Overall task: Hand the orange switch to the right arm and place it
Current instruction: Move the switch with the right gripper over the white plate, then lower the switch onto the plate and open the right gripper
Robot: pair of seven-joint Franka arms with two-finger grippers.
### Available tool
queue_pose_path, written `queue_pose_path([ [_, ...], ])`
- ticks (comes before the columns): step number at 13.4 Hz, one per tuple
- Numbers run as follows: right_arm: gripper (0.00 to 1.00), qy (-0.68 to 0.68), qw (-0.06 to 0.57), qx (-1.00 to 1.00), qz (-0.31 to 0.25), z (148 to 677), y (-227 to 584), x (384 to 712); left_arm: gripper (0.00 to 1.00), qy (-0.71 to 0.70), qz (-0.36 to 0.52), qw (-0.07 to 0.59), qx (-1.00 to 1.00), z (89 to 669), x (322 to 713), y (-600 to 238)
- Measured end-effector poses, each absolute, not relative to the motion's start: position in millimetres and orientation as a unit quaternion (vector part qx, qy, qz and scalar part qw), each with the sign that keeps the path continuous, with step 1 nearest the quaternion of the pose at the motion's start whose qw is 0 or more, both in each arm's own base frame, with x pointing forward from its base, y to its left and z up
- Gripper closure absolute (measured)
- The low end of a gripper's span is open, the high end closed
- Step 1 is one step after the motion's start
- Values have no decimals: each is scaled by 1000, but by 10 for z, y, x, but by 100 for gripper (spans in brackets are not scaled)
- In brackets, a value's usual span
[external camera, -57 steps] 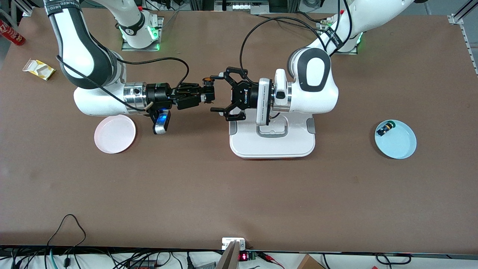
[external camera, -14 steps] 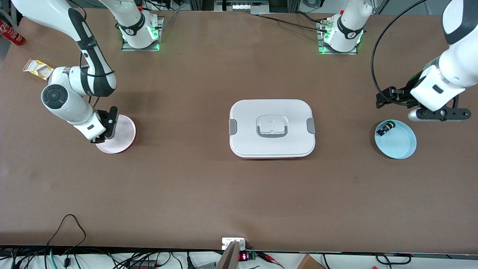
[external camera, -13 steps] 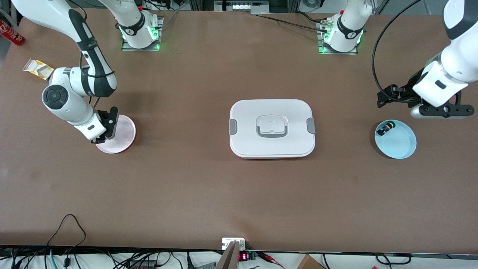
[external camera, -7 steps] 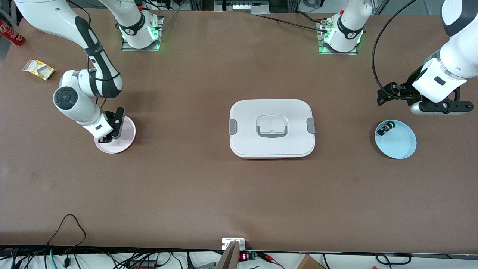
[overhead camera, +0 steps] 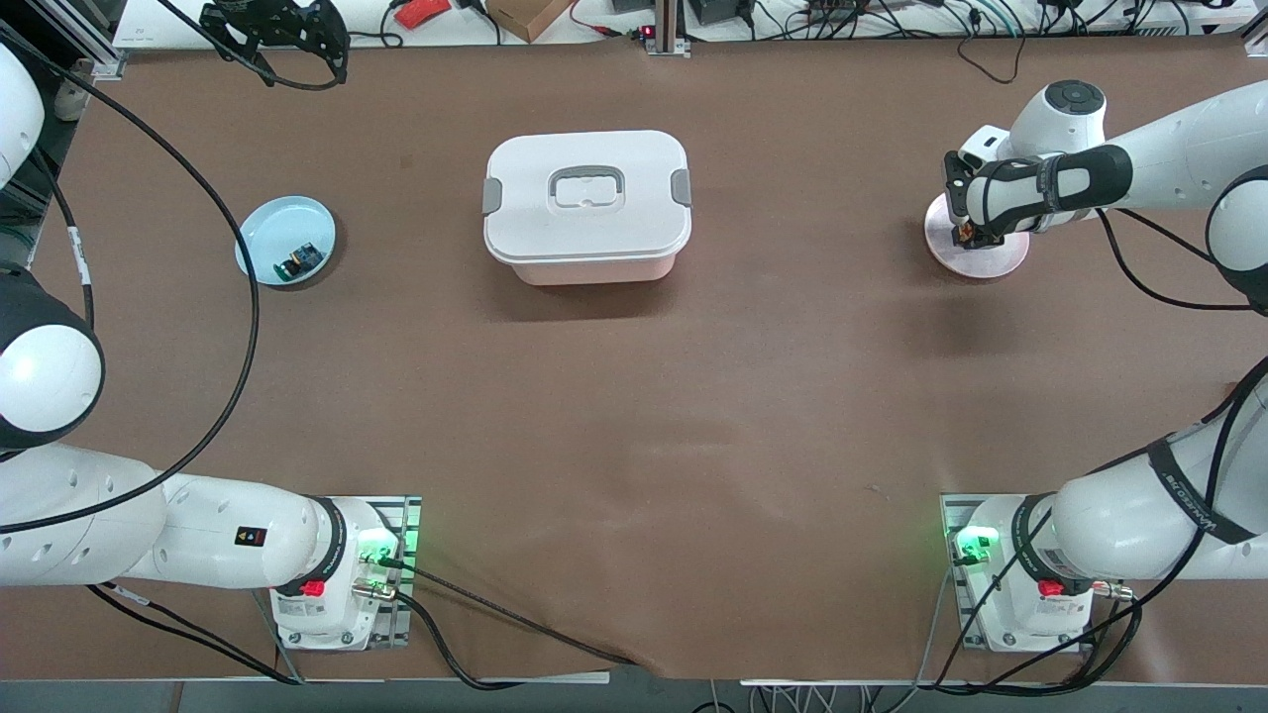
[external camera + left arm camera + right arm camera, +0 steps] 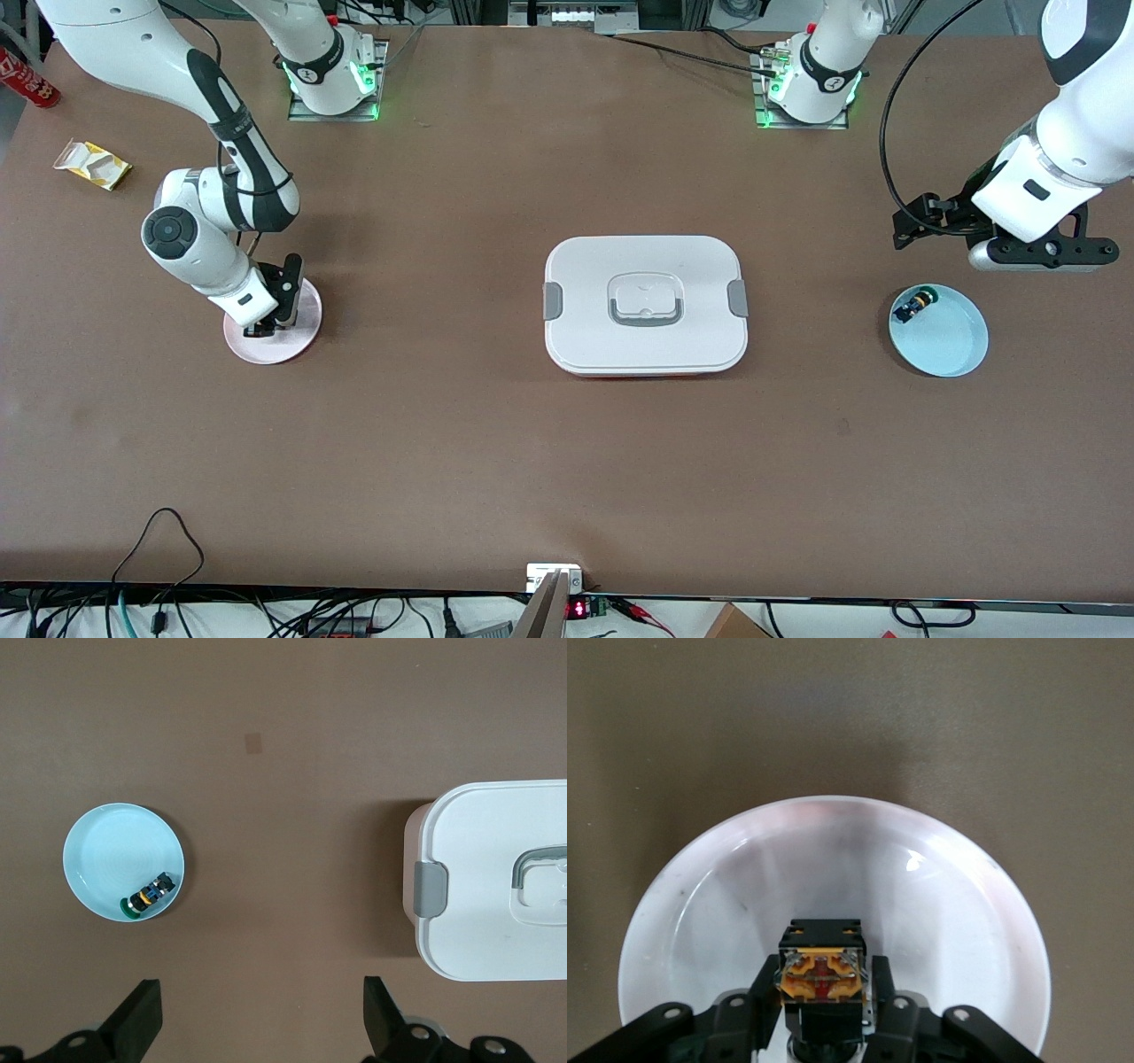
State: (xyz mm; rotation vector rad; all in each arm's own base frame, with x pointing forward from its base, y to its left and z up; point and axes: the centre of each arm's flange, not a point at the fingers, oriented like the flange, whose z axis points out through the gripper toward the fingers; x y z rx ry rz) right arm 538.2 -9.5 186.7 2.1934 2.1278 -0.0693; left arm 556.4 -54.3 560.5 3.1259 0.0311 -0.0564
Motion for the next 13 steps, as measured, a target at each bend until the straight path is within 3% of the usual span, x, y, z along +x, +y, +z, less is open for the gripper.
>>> queue_pose_path([
  [5,0,652,56,756,22,2455,-40,5635,0,9,-17,8,1000,5621,5562,-549],
  [10,0,535,-10,845,0,3324,123,5984,0,9,-16,8,1000,5622,5562,-553],
  [13,0,427,-32,902,-48,3461,200,5970,0,8,-16,8,1000,5622,5561,-559],
])
